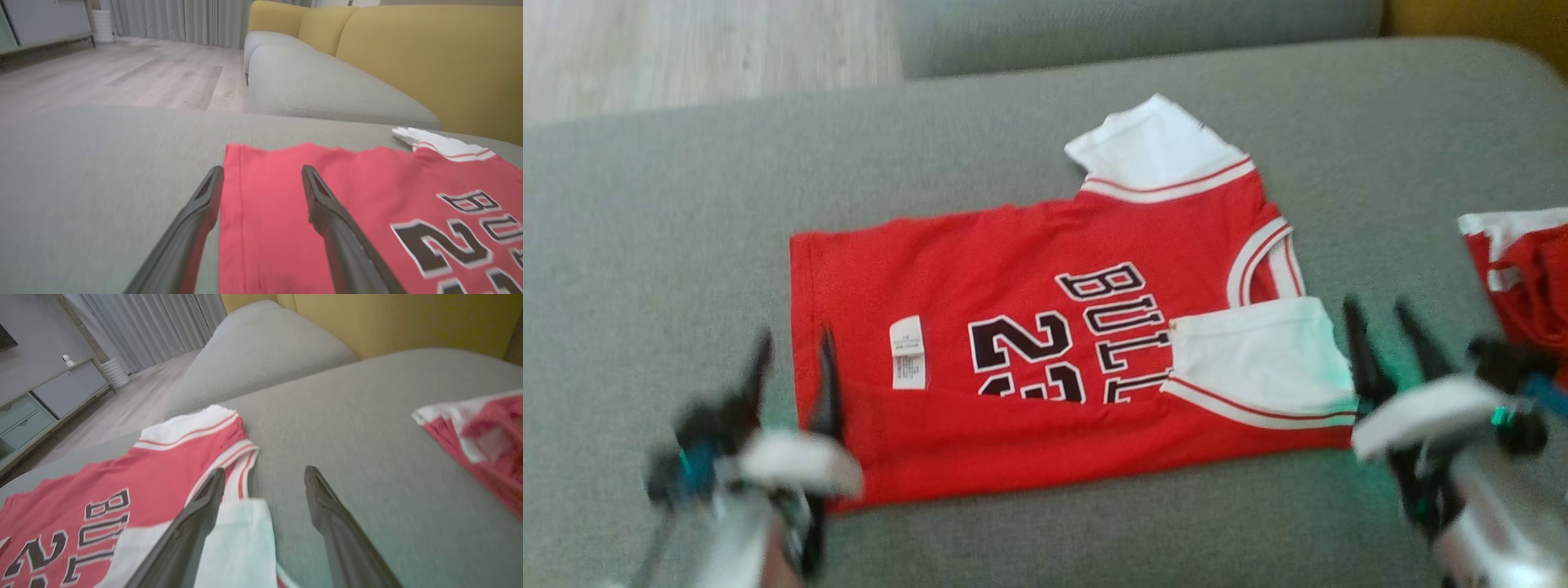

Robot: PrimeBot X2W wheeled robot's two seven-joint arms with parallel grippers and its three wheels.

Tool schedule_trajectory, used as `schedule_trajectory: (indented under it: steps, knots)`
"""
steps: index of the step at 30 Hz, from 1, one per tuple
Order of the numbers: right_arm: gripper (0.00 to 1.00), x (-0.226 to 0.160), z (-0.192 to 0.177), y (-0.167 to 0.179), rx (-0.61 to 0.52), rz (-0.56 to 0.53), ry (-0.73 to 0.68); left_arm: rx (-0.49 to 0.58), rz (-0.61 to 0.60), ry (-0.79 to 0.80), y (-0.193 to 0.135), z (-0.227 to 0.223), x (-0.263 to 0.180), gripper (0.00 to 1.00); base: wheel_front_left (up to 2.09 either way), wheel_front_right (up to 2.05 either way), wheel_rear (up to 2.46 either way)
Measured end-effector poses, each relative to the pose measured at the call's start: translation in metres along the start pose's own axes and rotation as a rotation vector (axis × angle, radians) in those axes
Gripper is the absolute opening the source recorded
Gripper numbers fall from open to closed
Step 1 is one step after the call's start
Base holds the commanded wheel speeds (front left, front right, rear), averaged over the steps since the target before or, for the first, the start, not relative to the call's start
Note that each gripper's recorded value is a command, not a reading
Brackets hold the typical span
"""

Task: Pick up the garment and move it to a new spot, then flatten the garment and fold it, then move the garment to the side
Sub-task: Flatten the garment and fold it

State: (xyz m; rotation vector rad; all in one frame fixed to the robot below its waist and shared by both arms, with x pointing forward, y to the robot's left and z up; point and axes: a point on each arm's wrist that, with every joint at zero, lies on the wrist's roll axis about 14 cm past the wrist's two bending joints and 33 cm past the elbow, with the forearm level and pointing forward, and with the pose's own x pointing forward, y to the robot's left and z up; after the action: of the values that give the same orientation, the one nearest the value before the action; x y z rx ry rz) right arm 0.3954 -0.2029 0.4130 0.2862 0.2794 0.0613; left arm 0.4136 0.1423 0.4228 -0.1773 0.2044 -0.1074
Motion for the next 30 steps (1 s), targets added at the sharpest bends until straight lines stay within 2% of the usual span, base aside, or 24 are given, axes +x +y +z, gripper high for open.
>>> schedule_trajectory:
  steps: [3,9,17,20,21,23,30]
  knots:
    - [1.0,0.018,0.018,0.004,-0.037,0.022,-0.032,0.057,-0.032,-0.007,0.005,0.017,0.026,1.0,0.0,0.0,0.0]
    - [1.0,0.065,0.035,0.025,-0.099,0.095,-0.038,0.159,-0.064,0.14,0.021,0.031,0.09,1.0,0.0,0.0,0.0]
    - [1.0,0.099,0.02,0.03,-0.128,0.125,0.013,0.112,-0.1,0.329,0.016,-0.018,0.117,1.0,0.0,0.0,0.0]
    - [1.0,0.11,0.016,0.032,-0.139,0.137,0.023,0.104,-0.101,0.359,0.018,-0.032,0.12,1.0,0.0,0.0,0.0]
    - [1.0,0.113,0.015,0.032,-0.143,0.139,0.027,0.112,-0.106,0.355,0.017,-0.033,0.122,0.97,0.0,0.0,0.0]
    - [1.0,0.121,0.015,0.034,-0.156,0.148,0.032,0.118,-0.104,0.346,0.019,-0.032,0.126,0.01,0.0,0.0,0.0]
    - [1.0,0.154,0.034,0.041,-0.213,0.167,0.038,0.168,-0.095,0.351,0.03,-0.032,0.118,0.0,0.0,0.0,0.0]
